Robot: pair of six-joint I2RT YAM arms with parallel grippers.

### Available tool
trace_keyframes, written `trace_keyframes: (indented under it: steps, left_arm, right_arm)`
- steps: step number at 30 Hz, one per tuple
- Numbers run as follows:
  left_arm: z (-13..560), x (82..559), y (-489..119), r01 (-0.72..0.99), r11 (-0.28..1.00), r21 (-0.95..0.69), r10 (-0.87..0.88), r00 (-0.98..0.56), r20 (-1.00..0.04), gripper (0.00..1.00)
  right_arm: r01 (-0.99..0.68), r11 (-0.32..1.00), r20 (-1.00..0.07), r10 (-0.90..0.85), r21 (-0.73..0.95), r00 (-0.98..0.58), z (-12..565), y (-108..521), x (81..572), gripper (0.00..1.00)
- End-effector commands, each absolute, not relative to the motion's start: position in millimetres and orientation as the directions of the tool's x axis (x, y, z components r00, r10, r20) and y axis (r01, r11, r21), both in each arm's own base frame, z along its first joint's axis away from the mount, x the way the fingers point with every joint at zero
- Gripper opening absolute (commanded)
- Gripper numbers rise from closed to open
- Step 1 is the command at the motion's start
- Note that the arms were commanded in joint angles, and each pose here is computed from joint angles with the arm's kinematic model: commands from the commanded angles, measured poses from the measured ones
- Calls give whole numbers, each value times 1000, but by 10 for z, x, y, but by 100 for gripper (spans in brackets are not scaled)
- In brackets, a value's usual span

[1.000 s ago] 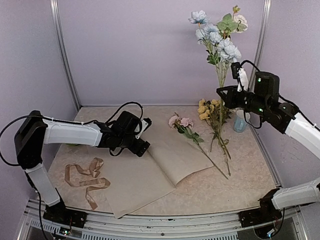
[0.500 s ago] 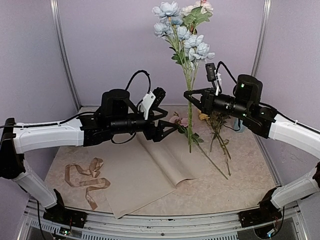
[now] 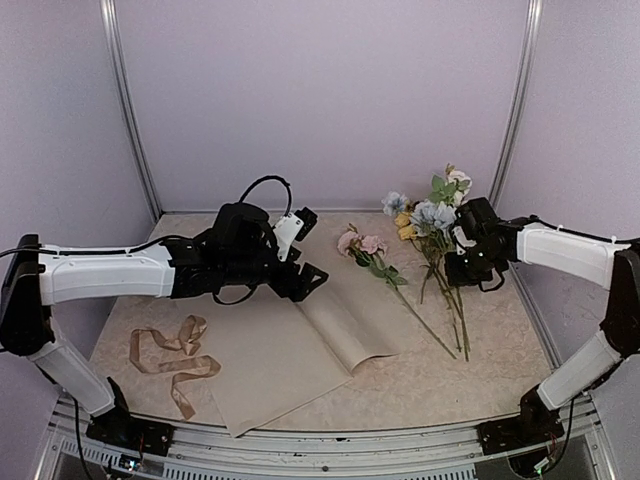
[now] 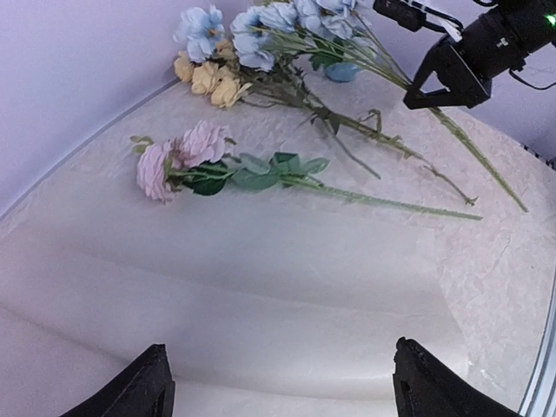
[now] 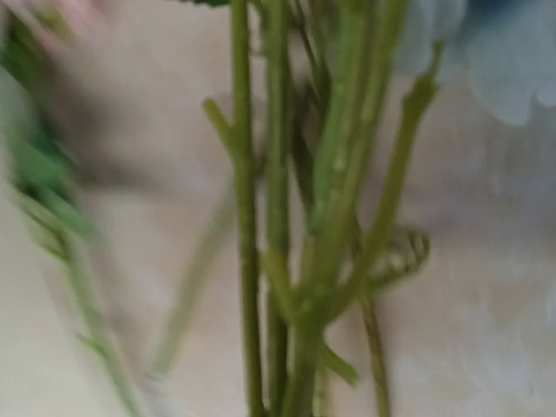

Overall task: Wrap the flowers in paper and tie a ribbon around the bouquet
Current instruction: Place the fake flower at the center of the board, then pick up the fake flower from the center of the board.

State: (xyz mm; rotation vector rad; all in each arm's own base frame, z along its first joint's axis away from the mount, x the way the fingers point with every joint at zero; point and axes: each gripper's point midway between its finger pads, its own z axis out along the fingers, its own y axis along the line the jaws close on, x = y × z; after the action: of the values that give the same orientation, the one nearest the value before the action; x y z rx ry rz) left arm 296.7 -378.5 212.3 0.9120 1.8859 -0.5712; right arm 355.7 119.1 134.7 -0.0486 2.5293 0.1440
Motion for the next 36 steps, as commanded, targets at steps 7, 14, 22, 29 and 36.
trace_keyframes:
  steps: [7,14,22,29,36]
  left_arm:
    - [2029,3075,-3476,726,688,-7,353,-343,-870,85]
    - [2019,3131,-3387,710,704,7,358,-346,-867,86]
    - [2006,3146,-3297,696,718,-2,351,-364,-863,86]
    - [2024,3130,-3254,695,719,-8,343,-366,-865,86]
    - [2038,3132,-3266,700,714,-9,346,-365,-864,86]
  right_arm:
    - [-70,989,-413,-119,-132,-903,997,939,3539,55]
    - [-343,935,-502,-338,-86,-796,1268,1736,3636,65]
    - [-486,874,-424,-432,23,-796,712,2341,3750,58]
    - [-436,891,-326,-453,-128,-830,312,2160,3996,40]
    - [-430,892,-348,-450,-138,-822,471,2112,3980,0]
